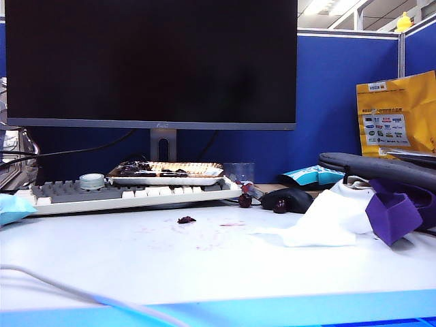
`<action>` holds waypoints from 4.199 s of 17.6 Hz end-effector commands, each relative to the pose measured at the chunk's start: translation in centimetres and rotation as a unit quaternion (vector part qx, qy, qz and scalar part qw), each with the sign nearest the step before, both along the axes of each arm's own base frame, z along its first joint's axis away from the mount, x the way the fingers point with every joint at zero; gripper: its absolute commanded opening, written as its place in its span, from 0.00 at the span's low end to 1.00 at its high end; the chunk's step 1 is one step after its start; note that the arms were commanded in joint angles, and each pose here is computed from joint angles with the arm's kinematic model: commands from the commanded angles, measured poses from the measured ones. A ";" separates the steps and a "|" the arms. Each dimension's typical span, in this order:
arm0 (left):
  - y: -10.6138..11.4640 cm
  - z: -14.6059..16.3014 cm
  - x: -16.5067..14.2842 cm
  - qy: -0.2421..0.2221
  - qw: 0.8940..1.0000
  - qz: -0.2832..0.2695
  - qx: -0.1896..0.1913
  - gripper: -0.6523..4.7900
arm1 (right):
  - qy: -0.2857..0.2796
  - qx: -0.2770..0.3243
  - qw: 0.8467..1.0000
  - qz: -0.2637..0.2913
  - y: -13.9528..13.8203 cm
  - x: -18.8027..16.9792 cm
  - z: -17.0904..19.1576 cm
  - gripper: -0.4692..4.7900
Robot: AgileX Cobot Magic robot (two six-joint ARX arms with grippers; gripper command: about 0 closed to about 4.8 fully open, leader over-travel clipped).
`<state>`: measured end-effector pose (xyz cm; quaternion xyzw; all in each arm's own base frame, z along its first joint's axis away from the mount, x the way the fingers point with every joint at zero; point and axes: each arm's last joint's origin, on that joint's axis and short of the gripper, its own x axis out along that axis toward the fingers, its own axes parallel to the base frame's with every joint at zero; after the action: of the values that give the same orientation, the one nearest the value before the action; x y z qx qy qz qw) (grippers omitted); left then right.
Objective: Use the wet wipes on the table to wipe the cherry juice off the table, then put the wipes back on the table.
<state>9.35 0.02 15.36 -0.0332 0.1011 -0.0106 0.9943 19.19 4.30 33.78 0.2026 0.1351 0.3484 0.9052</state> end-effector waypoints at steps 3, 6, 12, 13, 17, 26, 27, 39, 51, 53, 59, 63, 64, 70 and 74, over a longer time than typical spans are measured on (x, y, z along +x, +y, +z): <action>0.0 -0.3 0.0 0.006 1.000 -0.001 0.000 0.11 | 0.150 -0.202 0.966 -0.057 2.7 5.7 -2.9 0.09; 0.0 -0.3 0.0 0.006 1.000 -0.001 0.000 0.11 | 0.237 -0.268 0.933 -0.032 4.9 10.2 -3.5 0.12; 0.0 -0.3 0.0 0.006 1.000 -0.001 0.000 0.11 | 0.314 -0.304 0.900 -0.005 6.4 14.2 -6.6 0.51; 0.0 -0.3 0.0 0.006 1.000 -0.001 0.000 0.11 | 0.328 -0.307 0.893 -0.002 6.4 14.3 -7.3 0.49; 0.0 -0.3 0.0 0.006 1.000 -0.001 0.000 0.11 | 0.369 -0.321 0.872 0.009 6.6 14.8 -9.4 0.49; 0.0 -0.3 0.0 0.006 1.000 -0.001 0.000 0.11 | 0.384 -0.371 0.846 -0.010 6.9 16.1 -12.5 0.49; 0.0 -0.3 0.0 0.006 1.000 -0.001 0.000 0.11 | 0.387 -0.372 0.843 -0.008 6.9 16.3 -12.9 0.49; 0.0 -0.3 0.0 0.006 1.000 -0.001 0.000 0.11 | 0.406 -0.427 0.806 0.063 8.7 16.8 -17.7 0.08; 0.0 -0.3 0.0 0.006 1.000 -0.001 0.000 0.11 | 0.224 -0.505 0.817 0.165 20.2 16.1 -14.1 0.08; 0.0 -0.3 0.0 0.006 1.000 -0.001 0.000 0.11 | 0.234 -0.520 0.812 0.128 20.7 17.8 -15.0 0.08; 0.0 -0.3 0.0 0.006 1.000 -0.002 0.000 0.11 | 0.269 -0.494 0.817 0.130 22.3 22.1 -16.3 0.08; 0.0 -0.3 0.0 0.006 1.000 -0.001 0.000 0.11 | 0.373 -0.421 0.775 0.287 23.0 19.6 -16.2 0.08; 0.0 -0.3 0.0 0.006 1.000 -0.001 0.000 0.11 | 0.382 -0.432 0.759 0.303 23.2 18.9 -16.2 0.08; 0.0 -0.3 0.0 0.006 1.000 -0.001 0.000 0.11 | 0.345 -0.535 0.768 0.073 21.8 21.7 -17.2 0.08; 0.0 -0.3 0.0 0.006 1.000 -0.001 0.000 0.11 | 0.359 -0.415 0.828 0.116 20.8 23.6 -17.1 0.08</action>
<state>9.35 0.02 15.36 -0.0332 0.1011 -0.0106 0.9943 43.06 24.25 17.67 -0.1326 0.5941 0.2161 0.7634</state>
